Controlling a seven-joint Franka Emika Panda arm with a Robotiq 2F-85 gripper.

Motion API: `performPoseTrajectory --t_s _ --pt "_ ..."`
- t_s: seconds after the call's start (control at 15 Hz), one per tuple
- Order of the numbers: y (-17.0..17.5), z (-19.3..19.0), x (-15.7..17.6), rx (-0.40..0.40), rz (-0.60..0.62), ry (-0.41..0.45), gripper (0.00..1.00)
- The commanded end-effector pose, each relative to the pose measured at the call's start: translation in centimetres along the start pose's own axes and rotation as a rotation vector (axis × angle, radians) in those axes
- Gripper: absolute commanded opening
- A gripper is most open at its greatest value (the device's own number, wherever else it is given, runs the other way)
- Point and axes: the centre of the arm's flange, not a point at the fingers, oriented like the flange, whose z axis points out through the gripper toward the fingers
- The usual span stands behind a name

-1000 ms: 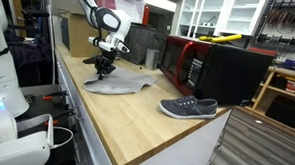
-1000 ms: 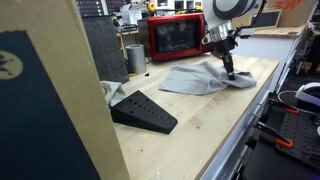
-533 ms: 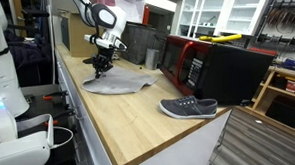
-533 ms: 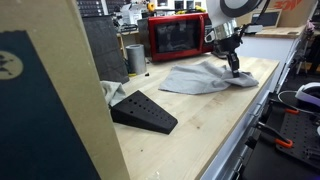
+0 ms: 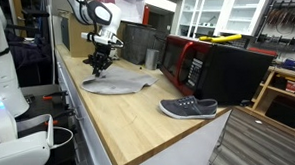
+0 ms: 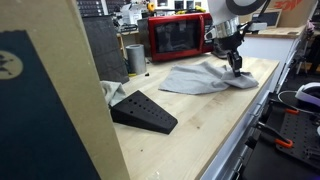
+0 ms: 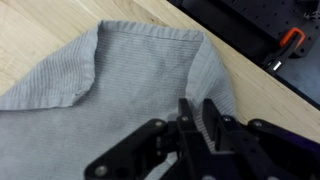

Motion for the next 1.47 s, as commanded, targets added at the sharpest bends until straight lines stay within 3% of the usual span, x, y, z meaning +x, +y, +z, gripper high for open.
performPoseTrajectory --t_s 0.0,0.33,1.0,1.4 --pt "-1.6 -0.4 -1.1 -0.042 -0.068 0.016 0.00" --pt "-3.2 -0.9 -1.4 -0.040 -0.147 0.029 0.00" --pt "-9.7 -0.4 -2.9 0.054 -0.707 -0.003 0.00" --pt "-10.4 -1.1 -5.1 0.114 -0.987 -0.108 0.00"
